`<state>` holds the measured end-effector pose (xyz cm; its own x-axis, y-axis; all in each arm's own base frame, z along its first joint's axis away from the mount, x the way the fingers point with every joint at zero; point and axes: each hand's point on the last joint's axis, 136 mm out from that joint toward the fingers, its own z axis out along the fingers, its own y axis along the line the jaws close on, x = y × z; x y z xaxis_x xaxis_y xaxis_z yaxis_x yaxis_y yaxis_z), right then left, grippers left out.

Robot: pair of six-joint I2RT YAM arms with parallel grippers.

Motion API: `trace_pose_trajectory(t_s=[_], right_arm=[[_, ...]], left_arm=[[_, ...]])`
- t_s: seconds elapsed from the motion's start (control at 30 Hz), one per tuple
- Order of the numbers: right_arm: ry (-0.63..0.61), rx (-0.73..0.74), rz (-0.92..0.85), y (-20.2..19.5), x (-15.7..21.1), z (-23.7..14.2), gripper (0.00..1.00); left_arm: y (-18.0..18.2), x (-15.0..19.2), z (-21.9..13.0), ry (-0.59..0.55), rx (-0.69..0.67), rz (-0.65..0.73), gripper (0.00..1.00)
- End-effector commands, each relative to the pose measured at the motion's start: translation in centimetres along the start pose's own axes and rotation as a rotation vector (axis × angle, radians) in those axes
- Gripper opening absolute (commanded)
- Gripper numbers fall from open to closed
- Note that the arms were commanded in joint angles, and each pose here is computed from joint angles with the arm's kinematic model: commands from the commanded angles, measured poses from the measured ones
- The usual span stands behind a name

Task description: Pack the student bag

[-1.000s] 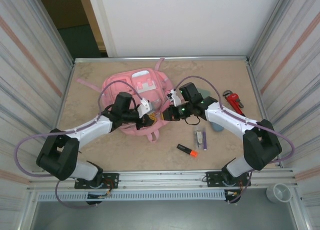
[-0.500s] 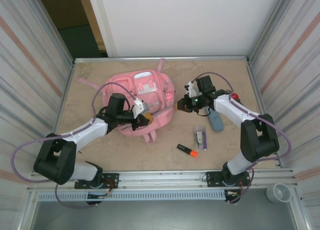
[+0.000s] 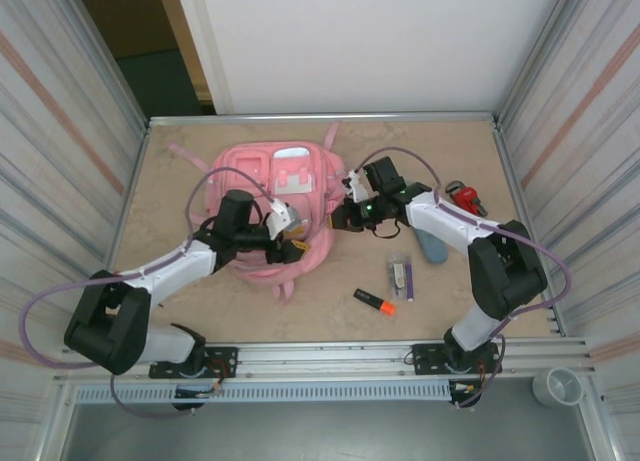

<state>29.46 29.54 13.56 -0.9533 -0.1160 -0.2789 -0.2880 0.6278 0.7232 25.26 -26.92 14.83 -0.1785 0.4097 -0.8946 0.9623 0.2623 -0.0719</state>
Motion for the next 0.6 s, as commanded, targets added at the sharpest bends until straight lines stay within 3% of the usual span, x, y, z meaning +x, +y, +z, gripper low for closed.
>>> trace_pose_trajectory(t_s=[0.0,0.37,0.57], right_arm=[[-0.05,-0.134,-0.082,4.4,-1.2,-1.2,0.0],[-0.064,-0.175,-0.09,5.1,-1.3,-1.6,0.0],[-0.101,-0.218,-0.091,6.0,-2.4,-3.4,0.0]], left_arm=[[0.2,-2.3,0.9,0.001,-0.033,0.045,0.57],[2.0,0.3,1.6,0.074,-0.082,-0.023,0.52],[2.6,1.1,1.8,0.061,-0.06,-0.097,0.19]])
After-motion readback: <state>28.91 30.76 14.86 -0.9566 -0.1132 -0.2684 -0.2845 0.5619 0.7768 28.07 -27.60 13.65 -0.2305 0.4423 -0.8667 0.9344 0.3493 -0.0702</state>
